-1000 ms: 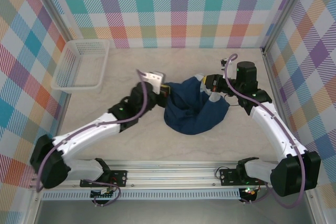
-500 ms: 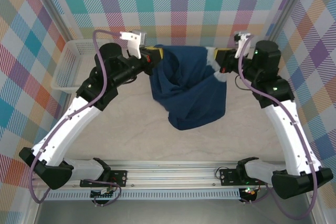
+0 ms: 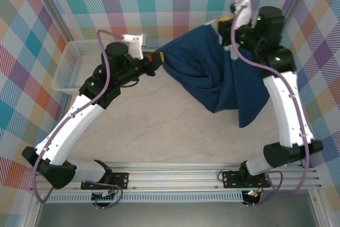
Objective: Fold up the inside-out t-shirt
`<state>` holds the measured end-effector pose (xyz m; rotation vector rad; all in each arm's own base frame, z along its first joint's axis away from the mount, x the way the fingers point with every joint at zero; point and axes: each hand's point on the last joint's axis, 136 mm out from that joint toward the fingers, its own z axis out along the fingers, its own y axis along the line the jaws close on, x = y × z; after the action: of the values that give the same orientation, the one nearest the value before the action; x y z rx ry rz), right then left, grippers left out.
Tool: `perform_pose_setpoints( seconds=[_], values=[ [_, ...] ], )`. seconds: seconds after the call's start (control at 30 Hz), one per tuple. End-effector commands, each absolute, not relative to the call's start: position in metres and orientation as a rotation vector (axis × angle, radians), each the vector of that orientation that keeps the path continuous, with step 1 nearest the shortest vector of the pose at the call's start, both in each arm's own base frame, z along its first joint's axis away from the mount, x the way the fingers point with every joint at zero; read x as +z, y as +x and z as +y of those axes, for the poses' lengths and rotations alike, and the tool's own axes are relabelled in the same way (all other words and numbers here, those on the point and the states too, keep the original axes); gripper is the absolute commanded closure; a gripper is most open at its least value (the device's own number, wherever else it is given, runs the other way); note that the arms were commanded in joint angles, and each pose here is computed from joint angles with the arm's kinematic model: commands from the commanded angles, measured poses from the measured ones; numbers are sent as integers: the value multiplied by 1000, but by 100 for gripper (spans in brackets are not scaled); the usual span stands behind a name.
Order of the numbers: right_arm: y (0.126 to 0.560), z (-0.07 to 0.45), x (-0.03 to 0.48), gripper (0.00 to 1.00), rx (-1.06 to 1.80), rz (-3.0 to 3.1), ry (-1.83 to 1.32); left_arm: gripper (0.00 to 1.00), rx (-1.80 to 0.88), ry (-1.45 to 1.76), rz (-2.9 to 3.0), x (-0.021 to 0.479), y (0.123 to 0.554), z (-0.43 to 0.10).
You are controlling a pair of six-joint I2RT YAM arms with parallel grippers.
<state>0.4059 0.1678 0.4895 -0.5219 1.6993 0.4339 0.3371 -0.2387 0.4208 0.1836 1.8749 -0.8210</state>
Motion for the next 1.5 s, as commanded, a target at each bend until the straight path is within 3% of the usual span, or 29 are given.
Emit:
perform_pose_setpoints(
  seconds=[0.0, 0.13, 0.27, 0.33, 0.47, 0.57, 0.7, 0.83, 0.9, 1.07, 1.2, 1.47],
  values=[
    [441, 215, 395, 80, 560, 1870, -654, 100, -555, -95, 2054, 330, 361, -171],
    [462, 249, 273, 62, 568, 2217, -654, 98, -324, -282, 2249, 202, 368, -119],
    [436, 250, 204, 43, 502, 2423, -612, 60, -122, -359, 2387, 124, 350, -87],
    [403, 256, 184, 42, 529, 2460, -635, 50, -149, -346, 2411, 116, 337, -89],
    [335, 267, 132, 38, 676, 2575, -606, 37, -495, -177, 2401, 123, 307, -148],
    [328, 264, 101, 33, 621, 2628, -565, 32, -694, -29, 2416, 117, 295, -199],
    [334, 272, 83, 28, 598, 2648, -558, 29, -628, 142, 2499, 94, 311, -231],
    [349, 269, 69, 35, 504, 2640, -552, 33, -581, 192, 2558, 75, 329, -244],
    [357, 271, 67, 44, 483, 2629, -560, 40, -551, 201, 2567, 70, 339, -247],
    [367, 271, 57, 77, 435, 2641, -576, 73, -493, 200, 2581, 63, 352, -247],
    [377, 247, 80, 99, 322, 2600, -557, 99, -500, 209, 2534, 83, 356, -241],
    [370, 193, 195, 100, 310, 2394, -476, 100, -659, 182, 2199, 216, 348, -217]
  ],
)
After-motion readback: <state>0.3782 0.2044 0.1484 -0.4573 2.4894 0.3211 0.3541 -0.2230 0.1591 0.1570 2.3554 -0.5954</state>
